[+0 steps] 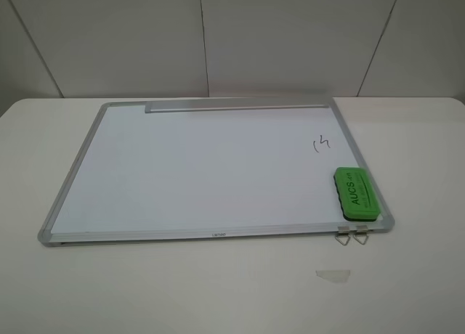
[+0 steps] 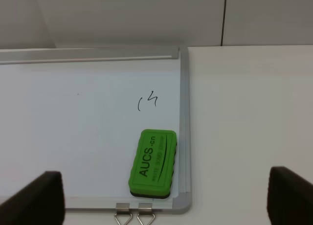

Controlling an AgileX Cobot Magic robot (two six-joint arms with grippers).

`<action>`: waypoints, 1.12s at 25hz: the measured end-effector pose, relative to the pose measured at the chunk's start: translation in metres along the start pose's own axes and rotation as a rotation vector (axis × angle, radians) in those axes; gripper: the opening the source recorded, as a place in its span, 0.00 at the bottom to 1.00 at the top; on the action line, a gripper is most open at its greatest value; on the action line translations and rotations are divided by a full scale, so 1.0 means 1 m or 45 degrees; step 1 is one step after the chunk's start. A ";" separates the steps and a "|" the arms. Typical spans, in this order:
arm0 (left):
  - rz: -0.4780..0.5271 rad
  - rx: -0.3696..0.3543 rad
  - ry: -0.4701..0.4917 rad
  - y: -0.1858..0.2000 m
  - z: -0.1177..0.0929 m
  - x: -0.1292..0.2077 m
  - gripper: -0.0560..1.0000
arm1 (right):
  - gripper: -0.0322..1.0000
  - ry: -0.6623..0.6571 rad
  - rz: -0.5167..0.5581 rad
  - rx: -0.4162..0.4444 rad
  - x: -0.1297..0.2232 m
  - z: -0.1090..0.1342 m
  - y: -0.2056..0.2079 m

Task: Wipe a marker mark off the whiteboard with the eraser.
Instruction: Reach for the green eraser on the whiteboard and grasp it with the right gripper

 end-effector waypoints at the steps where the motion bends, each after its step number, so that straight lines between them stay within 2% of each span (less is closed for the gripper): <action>1: 0.000 0.000 0.000 0.000 0.000 0.000 0.70 | 0.83 0.000 0.000 0.000 0.000 0.000 0.000; 28: 0.000 0.000 0.000 0.000 0.000 0.000 0.70 | 0.83 -0.001 0.000 -0.001 0.000 0.000 0.000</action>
Point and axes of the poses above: a point on each arm's last joint axis where the gripper is mounted, y pointing back along that axis away from the gripper, z along the wrist's bending axis when the last joint is at zero, x = y × z, the point moved 9 cm from there along -y, pointing out along that axis toward the gripper, and after that the axes turned 13 degrees about y, right-handed, at the moved point
